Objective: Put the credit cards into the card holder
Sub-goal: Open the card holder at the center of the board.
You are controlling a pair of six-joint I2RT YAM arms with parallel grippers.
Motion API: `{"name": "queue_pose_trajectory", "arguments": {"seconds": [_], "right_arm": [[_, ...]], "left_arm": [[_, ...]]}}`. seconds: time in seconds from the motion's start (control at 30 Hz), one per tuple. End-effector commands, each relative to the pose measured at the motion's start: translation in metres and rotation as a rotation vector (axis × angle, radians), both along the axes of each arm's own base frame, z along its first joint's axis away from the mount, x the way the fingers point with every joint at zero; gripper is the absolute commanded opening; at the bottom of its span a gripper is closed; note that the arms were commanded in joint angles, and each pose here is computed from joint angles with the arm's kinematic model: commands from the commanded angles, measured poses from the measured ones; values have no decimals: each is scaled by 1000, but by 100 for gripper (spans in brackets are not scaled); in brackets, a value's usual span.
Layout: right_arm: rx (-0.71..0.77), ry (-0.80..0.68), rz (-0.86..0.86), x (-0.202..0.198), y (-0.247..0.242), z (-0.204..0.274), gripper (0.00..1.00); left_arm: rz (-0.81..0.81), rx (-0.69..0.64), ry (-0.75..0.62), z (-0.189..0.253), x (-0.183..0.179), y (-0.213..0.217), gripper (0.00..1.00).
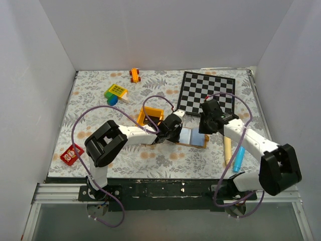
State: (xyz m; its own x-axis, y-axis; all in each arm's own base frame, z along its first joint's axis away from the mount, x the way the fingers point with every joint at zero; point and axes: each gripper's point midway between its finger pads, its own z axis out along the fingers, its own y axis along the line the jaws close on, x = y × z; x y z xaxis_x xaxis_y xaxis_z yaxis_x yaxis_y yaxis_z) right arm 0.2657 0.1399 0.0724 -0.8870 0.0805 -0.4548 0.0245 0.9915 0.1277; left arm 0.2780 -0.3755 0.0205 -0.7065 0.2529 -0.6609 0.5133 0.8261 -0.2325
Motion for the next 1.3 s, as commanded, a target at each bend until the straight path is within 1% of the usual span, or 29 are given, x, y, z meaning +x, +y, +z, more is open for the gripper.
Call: {"name": "queue_pose_trajectory", "arguments": {"seconds": [0.0,0.1,0.27,0.4,0.53,0.67,0.83,0.9,0.93,1.0,1.1,1.13,1.17,1.2,1.27], "right_arm": [[102,-159,34,16,13,41,1],[133,-213,46,19,16,54,1],[171,-277,43,23,19,65,1],[155,-304,20,25,13,71,1],[165,-362,17,30,12,83,1],[177,-402,38,36,16,97,13],[193,-400,79,40,25,102,37],[216,-409,100,43,31,105,44],[224,-407,107,44,34,106,45],[234,-392,120,47,40,108,48],[261,-371,218,50,57,117,54],[284,-361,279,48,67,121,66],[303,-362,331,48,76,125,83],[319,-383,397,49,86,129,88],[335,-424,488,52,105,137,89]], "left_arm": [[-2,134,61,-24,-15,29,0],[-10,95,36,-5,-11,21,0],[-21,14,-23,38,0,3,0],[-36,-53,-78,79,7,-8,0],[-20,-88,-143,118,12,-4,0],[22,-103,-213,152,15,12,0],[61,-110,-252,179,18,33,0],[92,-107,-258,184,23,48,0],[115,-109,-253,186,26,57,1],[162,-116,-242,188,32,77,7],[246,-131,-232,191,42,110,31],[275,-136,-232,194,45,121,42],[301,-141,-231,196,47,131,47],[325,-144,-230,198,48,141,51],[379,-163,-226,205,53,164,57]]}}
